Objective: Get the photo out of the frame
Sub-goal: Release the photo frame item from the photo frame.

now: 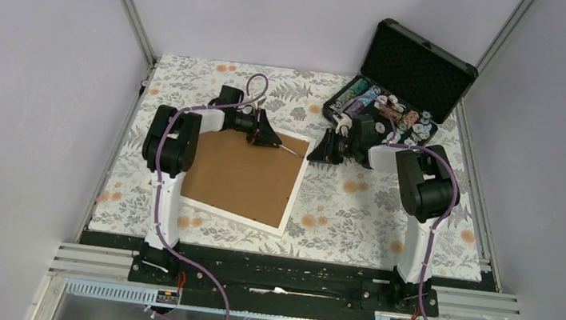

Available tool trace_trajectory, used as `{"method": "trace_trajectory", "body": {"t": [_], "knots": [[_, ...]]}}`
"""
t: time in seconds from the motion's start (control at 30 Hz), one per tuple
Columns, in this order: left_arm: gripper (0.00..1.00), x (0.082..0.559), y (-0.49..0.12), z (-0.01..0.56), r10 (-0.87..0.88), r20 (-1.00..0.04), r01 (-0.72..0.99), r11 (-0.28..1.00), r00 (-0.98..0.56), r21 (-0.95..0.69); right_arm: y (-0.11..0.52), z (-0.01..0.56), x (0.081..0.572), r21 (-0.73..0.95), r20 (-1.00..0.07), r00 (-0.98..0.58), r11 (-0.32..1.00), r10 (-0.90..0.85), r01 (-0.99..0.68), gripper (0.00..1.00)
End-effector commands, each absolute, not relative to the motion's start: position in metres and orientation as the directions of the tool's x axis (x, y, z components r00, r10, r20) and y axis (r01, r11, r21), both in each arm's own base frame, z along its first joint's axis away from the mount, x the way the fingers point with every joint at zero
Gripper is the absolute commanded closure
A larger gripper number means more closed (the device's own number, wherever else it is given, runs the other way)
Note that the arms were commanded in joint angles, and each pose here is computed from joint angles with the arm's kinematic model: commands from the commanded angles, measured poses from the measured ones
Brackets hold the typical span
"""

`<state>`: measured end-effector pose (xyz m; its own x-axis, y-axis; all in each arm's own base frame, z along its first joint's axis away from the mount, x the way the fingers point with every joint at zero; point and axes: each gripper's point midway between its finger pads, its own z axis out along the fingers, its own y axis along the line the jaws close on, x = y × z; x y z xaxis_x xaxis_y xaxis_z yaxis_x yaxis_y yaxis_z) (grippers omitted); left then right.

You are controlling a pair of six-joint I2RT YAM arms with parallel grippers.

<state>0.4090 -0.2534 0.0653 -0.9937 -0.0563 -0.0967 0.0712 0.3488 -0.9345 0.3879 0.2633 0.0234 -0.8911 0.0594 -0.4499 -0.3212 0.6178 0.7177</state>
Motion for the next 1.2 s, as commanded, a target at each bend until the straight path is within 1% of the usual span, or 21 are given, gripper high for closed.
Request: {"method": "trace_trajectory", "body": {"t": [0.0,0.07,0.37,0.47,0.83,1.17], "knots": [[1.0,0.404,-0.269,0.035,-0.051,-0.108,0.079,0.395,-0.993,-0.915,0.263,-0.015,0.382,0.669,-0.425,-0.905,0.681,0.02,-0.299,0.83],[1.0,0.405,-0.272,0.037,-0.052,-0.122,0.091,0.398,-0.991,-0.913,0.265,-0.016,0.381,0.666,-0.425,-0.905,0.682,0.012,-0.304,0.85],[1.0,0.388,-0.31,0.094,0.037,-0.309,0.296,0.408,-0.95,-0.864,0.268,-0.019,0.38,0.658,-0.423,-0.906,0.688,0.002,-0.305,0.89],[1.0,0.377,-0.324,0.11,0.076,-0.355,0.354,0.411,-0.932,-0.84,0.267,-0.018,0.38,0.658,-0.423,-0.906,0.688,0.002,-0.306,0.89],[1.0,0.362,-0.356,0.133,0.162,-0.437,0.463,0.412,-0.885,-0.784,0.268,-0.019,0.381,0.657,-0.424,-0.906,0.689,0.001,-0.306,0.91],[1.0,0.327,-0.395,0.136,0.225,-0.41,0.466,0.351,-0.884,-0.812,0.267,-0.024,0.379,0.658,-0.408,-0.913,0.694,0.003,-0.292,0.92]]}}
